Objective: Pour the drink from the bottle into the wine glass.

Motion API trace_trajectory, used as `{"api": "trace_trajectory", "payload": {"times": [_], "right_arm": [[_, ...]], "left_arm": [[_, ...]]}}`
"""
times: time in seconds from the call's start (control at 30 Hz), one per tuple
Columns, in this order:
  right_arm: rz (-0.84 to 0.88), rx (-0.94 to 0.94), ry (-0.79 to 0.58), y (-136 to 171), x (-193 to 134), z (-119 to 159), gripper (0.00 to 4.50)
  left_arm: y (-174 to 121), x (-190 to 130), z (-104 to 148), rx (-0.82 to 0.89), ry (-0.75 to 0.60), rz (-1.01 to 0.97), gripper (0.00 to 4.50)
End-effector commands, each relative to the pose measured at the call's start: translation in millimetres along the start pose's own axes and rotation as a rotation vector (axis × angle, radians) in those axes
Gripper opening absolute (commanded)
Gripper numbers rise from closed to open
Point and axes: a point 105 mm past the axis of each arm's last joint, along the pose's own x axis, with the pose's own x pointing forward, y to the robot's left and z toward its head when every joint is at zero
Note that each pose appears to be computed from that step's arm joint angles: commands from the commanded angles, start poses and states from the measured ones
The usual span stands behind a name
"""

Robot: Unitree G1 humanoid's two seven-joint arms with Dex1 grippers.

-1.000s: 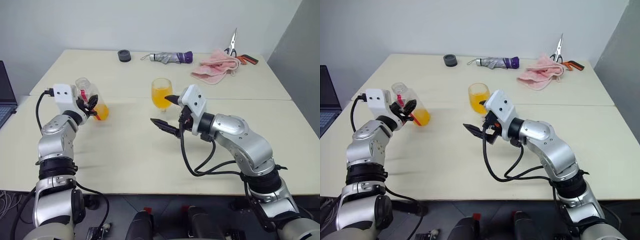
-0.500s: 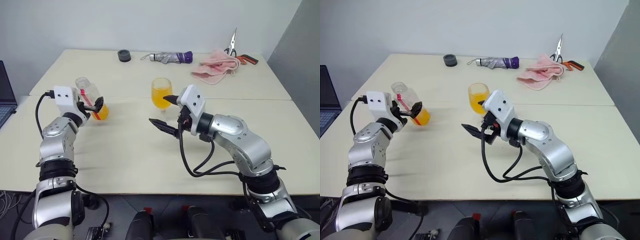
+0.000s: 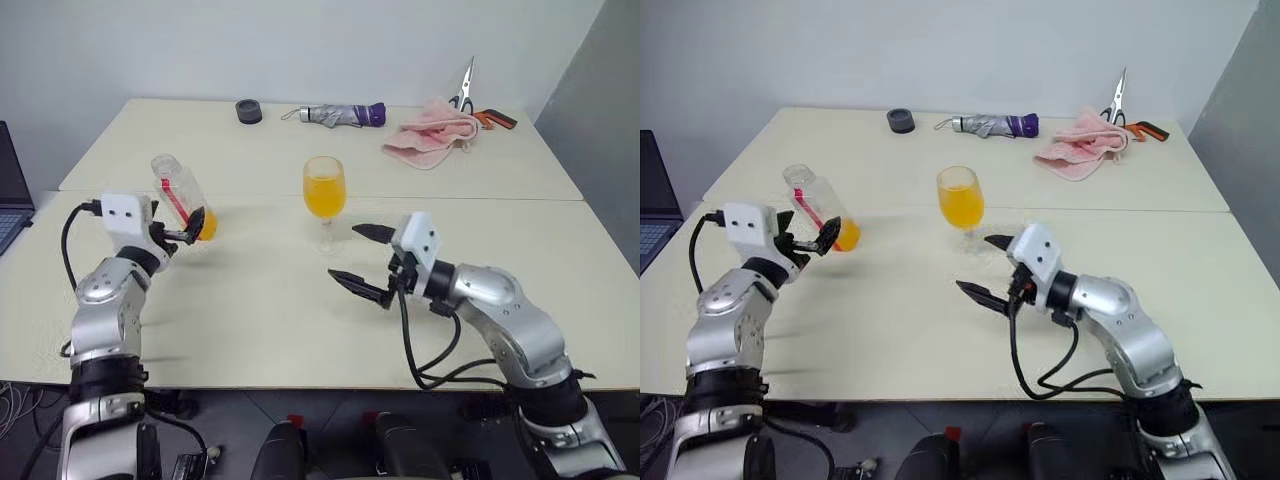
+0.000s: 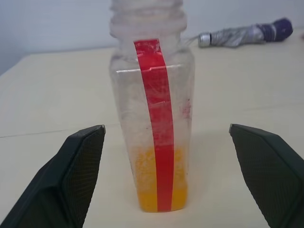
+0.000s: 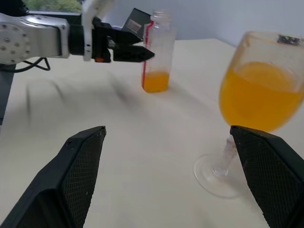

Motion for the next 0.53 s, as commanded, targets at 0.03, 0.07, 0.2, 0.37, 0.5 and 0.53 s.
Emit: {"api": "trace_trajectory", "payload": {"times": [0.03,0.07,0.2,0.37,0.5,0.53], "right_arm": [[-0.118,-0.003,-0.023,-11.1,-18.0,-17.3,4.5],[-0.175,0.015,-0.023,-15.8,-22.1,-27.3,4.5],[-0.405,0.082,-0.05,-37.0,-35.9,-56.0,4.5],[-0.538,0.152,-0.074,-47.9,-41.2,-74.4,4.5],[-0.555,0.158,-0.08,-51.9,-36.7,-77.6,4.5],[-0.554,0.156,-0.08,-52.7,-35.5,-77.5,4.5]], "left_arm": [[3.4,-23.4,12.0,0.028,-0.015,0.051,4.48],[2.4,-32.2,7.0,0.049,0.005,0.064,4.48],[-5.7,-56.1,-0.7,0.058,0.002,0.092,4.48],[-28.4,-68.6,-17.8,0.01,0.022,0.086,4.48],[-37.4,-72.1,-23.6,-0.009,0.019,0.087,4.48],[-38.4,-72.5,-24.0,-0.016,0.014,0.083,4.48]]}}
